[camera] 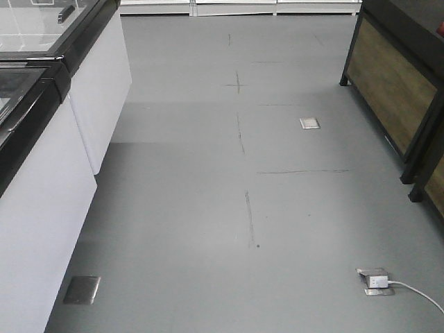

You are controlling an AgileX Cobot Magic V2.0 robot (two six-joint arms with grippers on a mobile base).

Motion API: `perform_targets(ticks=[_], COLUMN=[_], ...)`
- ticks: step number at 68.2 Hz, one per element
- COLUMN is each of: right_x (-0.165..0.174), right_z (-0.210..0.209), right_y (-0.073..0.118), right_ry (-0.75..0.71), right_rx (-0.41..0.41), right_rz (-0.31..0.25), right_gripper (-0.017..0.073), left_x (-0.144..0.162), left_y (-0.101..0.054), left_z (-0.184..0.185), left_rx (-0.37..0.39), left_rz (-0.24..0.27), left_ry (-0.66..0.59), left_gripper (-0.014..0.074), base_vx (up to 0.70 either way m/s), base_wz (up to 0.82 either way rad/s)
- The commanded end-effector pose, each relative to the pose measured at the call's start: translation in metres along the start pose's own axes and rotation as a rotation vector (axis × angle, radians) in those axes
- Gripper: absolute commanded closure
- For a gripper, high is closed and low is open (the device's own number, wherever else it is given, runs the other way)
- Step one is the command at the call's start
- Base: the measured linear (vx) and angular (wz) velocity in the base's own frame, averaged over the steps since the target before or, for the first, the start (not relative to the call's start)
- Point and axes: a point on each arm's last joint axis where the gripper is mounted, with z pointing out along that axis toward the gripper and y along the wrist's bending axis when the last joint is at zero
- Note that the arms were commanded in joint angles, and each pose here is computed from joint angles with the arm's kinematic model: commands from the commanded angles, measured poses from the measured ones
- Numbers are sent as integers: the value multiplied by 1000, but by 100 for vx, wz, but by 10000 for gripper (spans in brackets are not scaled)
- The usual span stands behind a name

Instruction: Left arm holds basket, right arm returns cookies

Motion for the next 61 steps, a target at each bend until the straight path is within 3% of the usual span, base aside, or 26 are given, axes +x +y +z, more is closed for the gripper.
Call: perform_targets(ticks=[1,14,29,41,52,61], right_x=[-7,-7,-7,-7,-7,-7], right_z=[-1,-1,-1,-1,-1,-1], right_y=[0,0,0,0,0,0], right_ry=[-81,-81,-81,-81,-81,-81], right_rx=[-5,-5,-5,-5,-5,-5], right_rz=[-8,-8,-8,-8,-8,-8], right_gripper=[568,568,568,568,568,568], left_x=[-16,-28,-45,-62,-83,-108], left_y=[-5,8,25,42,55,60], left_z=[-9,-1,11,9,2,-16], left_rx=[16,-43,-31,-59,-45,-76], left_rz=[-56,-203,-417,-494,-611,-623], left_ry=[-103,-128,-141,-257,-337,-388], left_gripper=[187,227,286,295,295,295], base_vx=[0,0,0,0,0,0], base_wz=[0,0,0,0,0,0])
